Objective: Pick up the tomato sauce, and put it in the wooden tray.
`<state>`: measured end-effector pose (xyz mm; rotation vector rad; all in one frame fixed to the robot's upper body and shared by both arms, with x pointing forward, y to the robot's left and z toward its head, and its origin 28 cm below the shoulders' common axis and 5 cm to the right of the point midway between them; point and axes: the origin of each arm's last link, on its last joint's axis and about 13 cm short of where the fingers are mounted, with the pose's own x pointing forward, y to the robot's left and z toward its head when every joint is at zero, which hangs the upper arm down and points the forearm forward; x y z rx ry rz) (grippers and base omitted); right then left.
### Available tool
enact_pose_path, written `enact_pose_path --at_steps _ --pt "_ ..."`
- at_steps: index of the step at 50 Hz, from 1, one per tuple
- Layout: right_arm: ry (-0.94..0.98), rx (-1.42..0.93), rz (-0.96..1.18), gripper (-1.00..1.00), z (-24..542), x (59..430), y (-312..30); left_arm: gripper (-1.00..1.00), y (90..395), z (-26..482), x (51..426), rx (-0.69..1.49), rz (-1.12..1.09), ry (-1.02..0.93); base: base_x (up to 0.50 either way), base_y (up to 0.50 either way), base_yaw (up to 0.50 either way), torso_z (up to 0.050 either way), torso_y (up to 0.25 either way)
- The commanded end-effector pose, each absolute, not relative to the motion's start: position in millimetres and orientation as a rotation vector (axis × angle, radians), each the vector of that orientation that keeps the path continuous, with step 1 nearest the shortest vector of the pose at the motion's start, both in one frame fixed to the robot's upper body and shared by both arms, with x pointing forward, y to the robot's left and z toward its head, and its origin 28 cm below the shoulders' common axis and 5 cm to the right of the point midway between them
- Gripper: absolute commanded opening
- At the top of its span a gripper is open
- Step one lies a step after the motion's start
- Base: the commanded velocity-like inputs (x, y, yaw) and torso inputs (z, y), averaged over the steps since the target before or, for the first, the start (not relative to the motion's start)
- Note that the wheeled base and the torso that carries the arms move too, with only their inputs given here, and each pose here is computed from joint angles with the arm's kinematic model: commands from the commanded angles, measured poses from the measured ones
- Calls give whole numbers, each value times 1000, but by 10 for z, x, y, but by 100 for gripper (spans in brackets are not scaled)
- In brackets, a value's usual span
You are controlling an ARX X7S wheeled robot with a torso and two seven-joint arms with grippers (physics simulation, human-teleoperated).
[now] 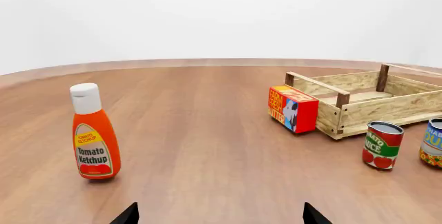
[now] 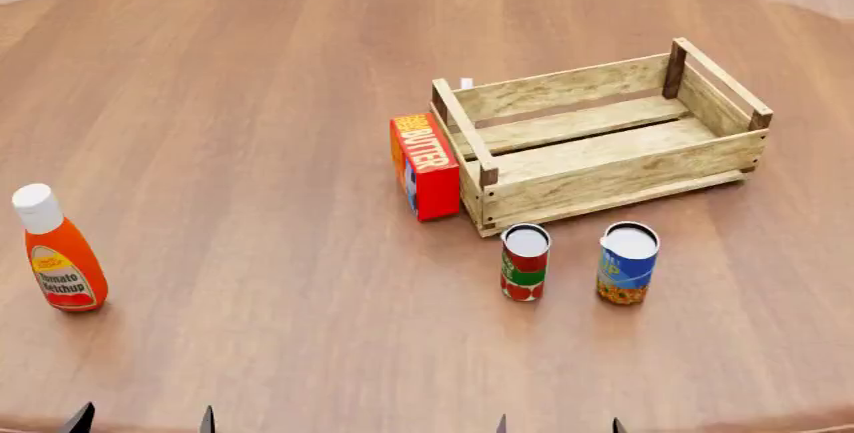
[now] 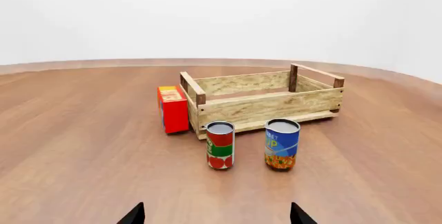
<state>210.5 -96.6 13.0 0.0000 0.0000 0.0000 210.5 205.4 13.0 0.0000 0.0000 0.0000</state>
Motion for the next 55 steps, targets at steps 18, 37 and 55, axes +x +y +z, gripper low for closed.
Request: enact_pose_path --at_steps 18,37,55 --pt "-22 -18 -5 100 176 2077 -936 100 2045 151 2099 12 -4 -1 0 0 0 0 0" --pt "29 57 41 100 130 2116 -943 100 2038 134 2098 60 12 -17 0 0 0 0 0" --pt "30 50 32 100 122 2119 -946 100 2026 130 2114 72 13 -17 367 0 0 0 0"
